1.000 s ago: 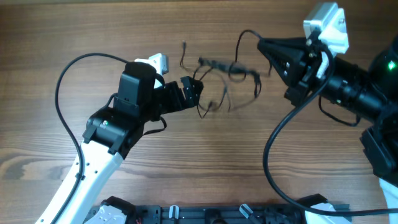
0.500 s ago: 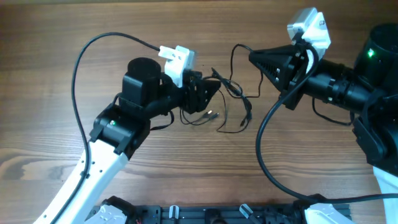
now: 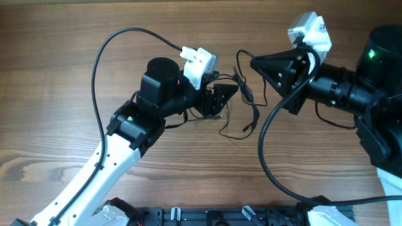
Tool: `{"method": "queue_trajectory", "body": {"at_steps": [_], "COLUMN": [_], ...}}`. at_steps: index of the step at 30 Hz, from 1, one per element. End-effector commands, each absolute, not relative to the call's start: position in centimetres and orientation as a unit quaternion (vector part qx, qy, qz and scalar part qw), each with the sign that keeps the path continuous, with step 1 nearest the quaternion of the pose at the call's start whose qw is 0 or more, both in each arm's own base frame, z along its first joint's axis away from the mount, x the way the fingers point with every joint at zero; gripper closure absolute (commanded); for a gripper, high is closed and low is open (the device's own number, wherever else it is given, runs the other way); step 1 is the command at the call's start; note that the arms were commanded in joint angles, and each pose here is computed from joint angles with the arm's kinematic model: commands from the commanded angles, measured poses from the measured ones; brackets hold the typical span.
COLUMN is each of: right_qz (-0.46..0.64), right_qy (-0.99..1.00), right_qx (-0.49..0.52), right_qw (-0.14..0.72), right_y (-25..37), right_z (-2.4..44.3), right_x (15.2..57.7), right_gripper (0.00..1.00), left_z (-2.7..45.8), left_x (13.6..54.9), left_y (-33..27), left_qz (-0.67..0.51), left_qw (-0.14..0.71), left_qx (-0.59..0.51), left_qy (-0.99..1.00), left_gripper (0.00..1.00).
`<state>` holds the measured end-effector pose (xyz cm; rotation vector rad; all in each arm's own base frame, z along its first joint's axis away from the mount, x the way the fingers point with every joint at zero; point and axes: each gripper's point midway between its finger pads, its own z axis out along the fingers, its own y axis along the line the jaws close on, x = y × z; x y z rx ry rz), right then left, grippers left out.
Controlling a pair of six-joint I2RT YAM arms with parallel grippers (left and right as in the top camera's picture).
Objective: Untangle cables
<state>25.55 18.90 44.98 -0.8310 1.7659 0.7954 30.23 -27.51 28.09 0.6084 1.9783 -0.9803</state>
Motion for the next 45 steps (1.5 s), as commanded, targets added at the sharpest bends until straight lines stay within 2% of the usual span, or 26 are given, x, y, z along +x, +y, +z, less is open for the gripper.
{"method": "queue_trajectory", "body": {"at_steps": [1,8,14,17,20,22,25,26,27,29,31,36,42,45], "right_qz": [0.337,0.341,0.334,0.319,0.331,0.331,0.330,0.326,0.319,0.292,0.257,0.047,-0.165,-0.213], "right_qy": [0.724,0.742,0.739,0.737,0.732,0.729,0.725,0.726,0.732,0.748,0.769,0.823,0.812,0.799], "right_qx": [-0.350,-0.344,-0.343,-0.338,-0.321,-0.322,-0.323,-0.320,-0.310,-0.281,-0.236,0.010,0.141,0.170], "right_qw": [0.489,0.464,0.474,0.491,0.502,0.506,0.511,0.514,0.516,0.526,0.536,0.566,0.542,0.537], "right_y": [19.1,19.2,19.1,18.9,19.0,19.0,19.0,19.0,18.7,17.8,16.3,6.2,-2.2,-4.0], "right_z": [45.0,43.7,43.9,44.4,45.3,45.6,45.9,45.9,45.8,45.6,45.3,44.0,43.2,43.6], "right_x": [25.1,25.5,26.0,26.7,27.0,27.1,27.2,27.3,27.7,28.8,30.2,34.0,32.0,31.1], "right_gripper": [0.96,0.96,0.96,0.96,0.96,0.96,0.96,0.96,0.96,0.96,0.96,0.96,0.96,0.96], "left_z": [28.2,28.8,28.6,28.1,27.8,27.3,26.3,26.0,25.7,25.3,25.0,22.9,21.5,21.2], "left_x": [30.4,31.5,31.4,31.3,31.5,31.7,32.1,32.1,32.2,32.0,31.9,30.9,31.9,32.6], "left_y": [-27.7,-27.3,-27.3,-27.2,-27.2,-27.2,-27.4,-27.4,-27.5,-27.4,-27.3,-26.5,-23.0,-18.9], "left_qz": [-0.416,-0.455,-0.462,-0.457,-0.453,-0.449,-0.444,-0.443,-0.440,-0.437,-0.434,-0.407,-0.371,-0.348], "left_qw": [0.393,0.361,0.349,0.340,0.340,0.338,0.328,0.325,0.321,0.315,0.309,0.276,0.267,0.267], "left_qx": [0.197,0.071,0.052,0.050,0.047,0.043,0.041,0.040,0.039,0.038,0.036,0.036,0.001,-0.053], "left_qy": [0.796,0.811,0.814,0.821,0.823,0.826,0.833,0.835,0.837,0.842,0.846,0.870,0.889,0.897], "left_gripper": [0.23,0.30,0.50,0.49,0.41,0.41,0.60,0.71,0.78,0.95,0.96,0.96,0.96,0.96]}}
